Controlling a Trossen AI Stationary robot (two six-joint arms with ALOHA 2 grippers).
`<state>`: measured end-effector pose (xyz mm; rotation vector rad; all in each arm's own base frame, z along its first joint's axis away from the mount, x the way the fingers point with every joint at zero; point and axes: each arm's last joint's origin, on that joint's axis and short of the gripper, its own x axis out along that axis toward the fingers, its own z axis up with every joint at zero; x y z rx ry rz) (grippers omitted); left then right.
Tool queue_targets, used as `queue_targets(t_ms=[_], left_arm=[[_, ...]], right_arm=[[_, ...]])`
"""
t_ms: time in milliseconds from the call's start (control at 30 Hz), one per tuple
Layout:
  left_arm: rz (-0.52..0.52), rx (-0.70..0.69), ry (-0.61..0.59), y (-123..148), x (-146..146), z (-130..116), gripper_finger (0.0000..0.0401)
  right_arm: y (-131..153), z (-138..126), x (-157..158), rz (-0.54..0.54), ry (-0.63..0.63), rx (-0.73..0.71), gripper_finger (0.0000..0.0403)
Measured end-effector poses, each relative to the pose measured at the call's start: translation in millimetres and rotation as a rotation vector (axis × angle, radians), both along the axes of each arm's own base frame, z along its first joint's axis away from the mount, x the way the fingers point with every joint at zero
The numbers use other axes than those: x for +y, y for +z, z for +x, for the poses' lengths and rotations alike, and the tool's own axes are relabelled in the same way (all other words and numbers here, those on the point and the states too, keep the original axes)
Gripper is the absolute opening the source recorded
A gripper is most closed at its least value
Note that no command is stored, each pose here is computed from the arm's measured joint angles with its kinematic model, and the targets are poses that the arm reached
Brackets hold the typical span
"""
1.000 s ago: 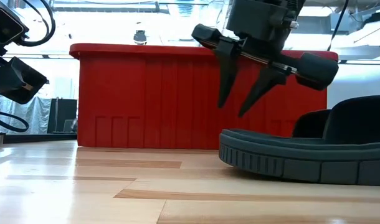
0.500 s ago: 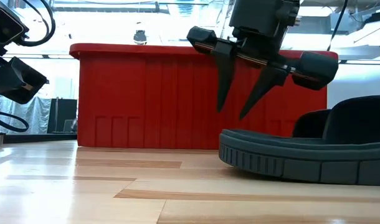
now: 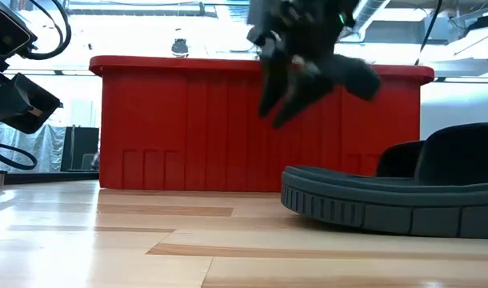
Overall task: Pick and place slides into bin
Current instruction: Put the top black slide into the red bin
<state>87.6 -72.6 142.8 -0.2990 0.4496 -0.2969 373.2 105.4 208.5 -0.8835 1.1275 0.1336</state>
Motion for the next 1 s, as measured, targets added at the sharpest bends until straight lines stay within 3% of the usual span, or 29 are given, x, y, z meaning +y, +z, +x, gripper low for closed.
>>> queue_targets(t_ms=[100, 200, 333, 433, 633, 1000], left_arm=[[0.000, 0.000, 0.000, 0.0, 0.0, 0.0, 0.0183], [0.000, 0.000, 0.000, 0.0, 0.0, 0.0, 0.0183], [0.000, 0.000, 0.000, 0.0, 0.0, 0.0, 0.0183], [0.000, 0.000, 0.000, 0.0, 0.0, 0.0, 0.0183], [0.000, 0.000, -0.001, 0.0, 0.0, 0.0, 0.0183], [0.000, 0.000, -0.001, 0.0, 0.0, 0.0, 0.0183]], right_arm=[[19.9, 4.2, 4.3, 0.159, -0.205, -0.086, 0.0131], [37.2, 9.4, 6.0, 0.422, -0.455, -0.163, 0.0131], [45.0, 13.5, 6.7, 0.755, -0.758, -0.167, 0.0131], [44.5, 11.3, 10.8, 0.893, -0.966, -0.143, 0.0131], [39.7, -1.8, 22.2, 0.899, -1.252, -0.145, 0.0140], [0.8, -6.0, 35.4, 0.857, -1.528, -0.186, 0.0167]])
